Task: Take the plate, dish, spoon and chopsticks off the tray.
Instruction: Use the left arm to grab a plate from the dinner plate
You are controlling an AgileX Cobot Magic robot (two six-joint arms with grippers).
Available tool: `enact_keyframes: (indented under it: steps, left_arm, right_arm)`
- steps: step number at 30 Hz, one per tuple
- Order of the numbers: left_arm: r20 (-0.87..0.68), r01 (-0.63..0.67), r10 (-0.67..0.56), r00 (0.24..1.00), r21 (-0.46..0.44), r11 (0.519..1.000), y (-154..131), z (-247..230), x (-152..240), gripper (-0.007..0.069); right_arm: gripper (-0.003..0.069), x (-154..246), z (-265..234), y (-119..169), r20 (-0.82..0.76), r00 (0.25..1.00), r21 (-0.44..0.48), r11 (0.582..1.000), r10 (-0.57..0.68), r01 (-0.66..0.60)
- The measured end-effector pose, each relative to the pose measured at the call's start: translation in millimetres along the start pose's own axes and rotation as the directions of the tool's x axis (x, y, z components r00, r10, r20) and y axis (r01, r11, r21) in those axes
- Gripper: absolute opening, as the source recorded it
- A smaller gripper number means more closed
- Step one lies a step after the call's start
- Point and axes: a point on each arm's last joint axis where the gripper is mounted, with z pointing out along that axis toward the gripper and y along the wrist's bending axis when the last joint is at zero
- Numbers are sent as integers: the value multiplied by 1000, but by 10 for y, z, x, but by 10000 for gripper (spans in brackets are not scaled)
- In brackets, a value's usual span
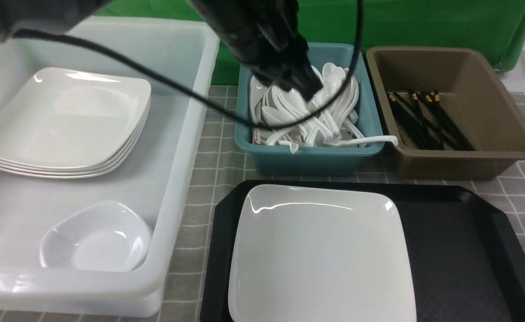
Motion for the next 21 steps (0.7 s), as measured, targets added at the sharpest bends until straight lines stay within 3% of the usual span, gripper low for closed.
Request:
enact_keyframes:
  steps: [4,9,13,17,21]
  left_arm:
    - [-28,-148,151,988,74,986,-404,-67,225,4]
    - [-98,-291,316,944,213,933,-1073,100,944,4]
    - [-127,-343,385,914,262,902,-1282,303,1318,24]
    - [-151,-370,419,895,272,888,-1379,532,1663,116]
    - [-93,-460,490,867,231,858,-1391,632,1764,266]
  right_arm:
    - [89,-56,-2,35,62,998,-38,999,-8,11]
    - [90,-159,-20,98,172,985,-108,994,-14,33]
    - [90,-231,-40,136,258,966,-142,989,-8,46]
    - [90,-303,-71,180,339,941,-188,980,6,61]
    - [91,-320,-80,190,357,934,-201,978,15,61]
